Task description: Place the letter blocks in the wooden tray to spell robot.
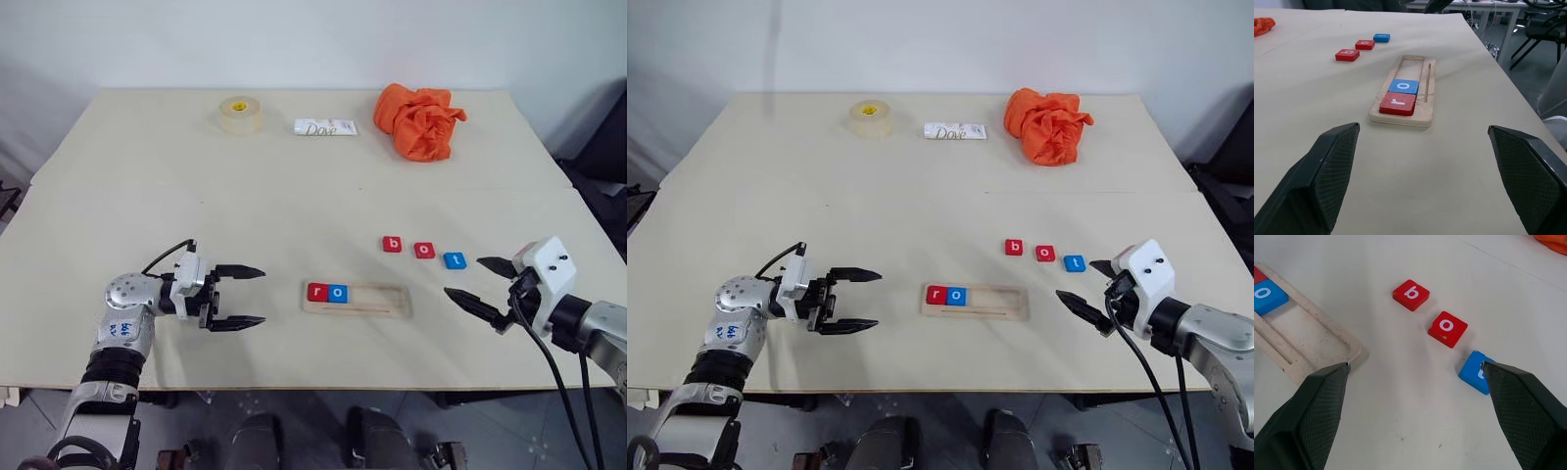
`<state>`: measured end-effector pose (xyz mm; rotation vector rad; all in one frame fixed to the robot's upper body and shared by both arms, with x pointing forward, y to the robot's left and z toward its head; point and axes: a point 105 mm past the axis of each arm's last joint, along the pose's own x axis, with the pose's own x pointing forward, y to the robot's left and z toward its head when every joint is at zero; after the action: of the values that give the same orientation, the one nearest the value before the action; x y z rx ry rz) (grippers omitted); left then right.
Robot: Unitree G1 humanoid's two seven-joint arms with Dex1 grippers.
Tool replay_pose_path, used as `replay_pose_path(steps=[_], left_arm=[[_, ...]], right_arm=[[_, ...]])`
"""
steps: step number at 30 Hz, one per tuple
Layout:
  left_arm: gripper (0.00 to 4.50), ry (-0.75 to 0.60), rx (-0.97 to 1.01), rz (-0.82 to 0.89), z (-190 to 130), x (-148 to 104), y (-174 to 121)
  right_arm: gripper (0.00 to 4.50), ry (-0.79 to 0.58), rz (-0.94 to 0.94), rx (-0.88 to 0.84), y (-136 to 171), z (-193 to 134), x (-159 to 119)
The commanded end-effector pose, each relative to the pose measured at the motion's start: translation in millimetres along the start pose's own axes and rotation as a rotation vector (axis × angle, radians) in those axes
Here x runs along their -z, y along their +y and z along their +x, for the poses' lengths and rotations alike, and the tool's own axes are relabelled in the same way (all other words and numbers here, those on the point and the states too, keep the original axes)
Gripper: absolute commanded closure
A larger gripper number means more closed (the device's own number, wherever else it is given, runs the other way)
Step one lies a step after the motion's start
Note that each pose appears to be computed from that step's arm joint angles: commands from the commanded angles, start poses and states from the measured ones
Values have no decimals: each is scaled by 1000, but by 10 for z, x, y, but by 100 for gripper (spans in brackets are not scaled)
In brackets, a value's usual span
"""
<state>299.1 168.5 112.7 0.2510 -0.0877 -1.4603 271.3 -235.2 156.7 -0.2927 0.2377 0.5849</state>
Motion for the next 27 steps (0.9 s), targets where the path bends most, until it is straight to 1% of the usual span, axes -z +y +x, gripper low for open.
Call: replay_pose_path(steps=[1, 6, 12, 19, 21, 27], left_arm=[[4, -20, 100, 33, 3, -61, -66], [4, -24, 100, 39, 10, -66, -58], [4, -41, 104, 52, 51, -96, -66], [4, -59, 120, 70, 132, -124, -88], [4, -63, 123, 74, 152, -129, -95], [4, -79, 128, 72, 168, -145, -119]], right_arm=[[0, -28, -58, 12, -48, -58, -140], [0, -27, -61, 8, -52, -42, -134], [0, -65, -17, 12, -11, 133, -244], [0, -135, 95, 69, 132, 649, -414], [0, -136, 130, 107, 180, 848, -416], [0, -102, 193, 193, 274, 1151, -360]])
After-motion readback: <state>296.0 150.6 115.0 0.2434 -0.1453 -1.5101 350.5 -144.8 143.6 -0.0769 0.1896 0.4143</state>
